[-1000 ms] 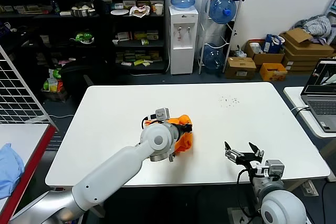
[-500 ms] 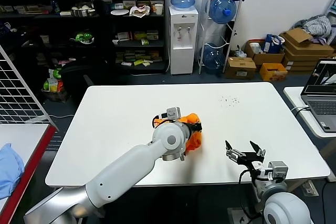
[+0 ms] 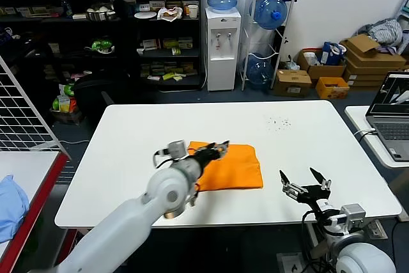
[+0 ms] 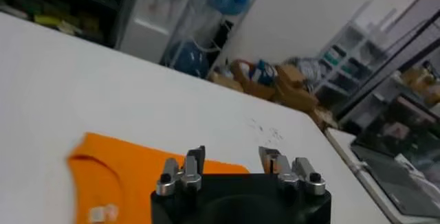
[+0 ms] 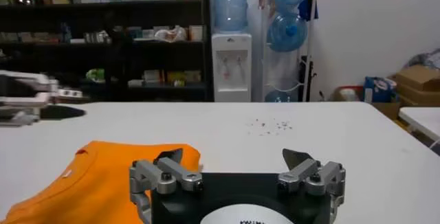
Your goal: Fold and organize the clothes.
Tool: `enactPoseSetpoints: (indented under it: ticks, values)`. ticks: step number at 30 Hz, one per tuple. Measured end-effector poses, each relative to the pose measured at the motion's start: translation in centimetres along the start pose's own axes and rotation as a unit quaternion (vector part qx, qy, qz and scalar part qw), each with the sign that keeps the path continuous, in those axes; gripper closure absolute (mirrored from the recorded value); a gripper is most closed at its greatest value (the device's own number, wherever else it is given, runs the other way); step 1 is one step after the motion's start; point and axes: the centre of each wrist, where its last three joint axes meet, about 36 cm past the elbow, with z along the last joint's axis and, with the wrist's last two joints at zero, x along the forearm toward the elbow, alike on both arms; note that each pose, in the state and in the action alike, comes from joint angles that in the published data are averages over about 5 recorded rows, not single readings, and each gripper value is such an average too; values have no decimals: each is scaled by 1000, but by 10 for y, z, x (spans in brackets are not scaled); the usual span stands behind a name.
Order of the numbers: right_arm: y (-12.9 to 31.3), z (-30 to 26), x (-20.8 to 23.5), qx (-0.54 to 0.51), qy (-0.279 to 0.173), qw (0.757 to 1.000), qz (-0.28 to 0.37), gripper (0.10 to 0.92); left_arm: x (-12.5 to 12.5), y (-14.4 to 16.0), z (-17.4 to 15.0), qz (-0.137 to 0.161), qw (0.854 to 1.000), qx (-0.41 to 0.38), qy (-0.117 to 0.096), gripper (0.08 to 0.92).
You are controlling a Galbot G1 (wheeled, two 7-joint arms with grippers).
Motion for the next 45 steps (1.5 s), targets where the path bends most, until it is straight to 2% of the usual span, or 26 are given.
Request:
enactPoseSetpoints:
  ticks: [4,6,9,12,15,19,28,36,45]
  values:
    - [-12,11,9,4,-19,1000,3,101,37,54,23,-13,995,-24,-94,312]
    - [-18,18,14,5,-30,1000,7,101,57,75,37,-19,989,-43,-141,260]
    - [-25,28,23,8,-48,999,14,101,87,99,58,-26,977,-75,-200,173]
    - [-29,36,33,13,-64,998,17,101,116,113,81,-29,964,-105,-242,107]
    - [-30,44,43,20,-78,997,19,101,143,121,104,-36,955,-129,-266,83]
    - [-28,52,57,23,-95,995,23,101,177,127,130,-50,948,-155,-275,78]
    - [-16,84,83,23,-127,991,37,101,231,126,176,-73,947,-175,-258,78]
    - [-5,105,103,31,-149,987,58,101,254,122,191,-88,945,-182,-255,78]
    - [3,114,115,35,-159,984,74,101,265,120,195,-103,942,-187,-260,78]
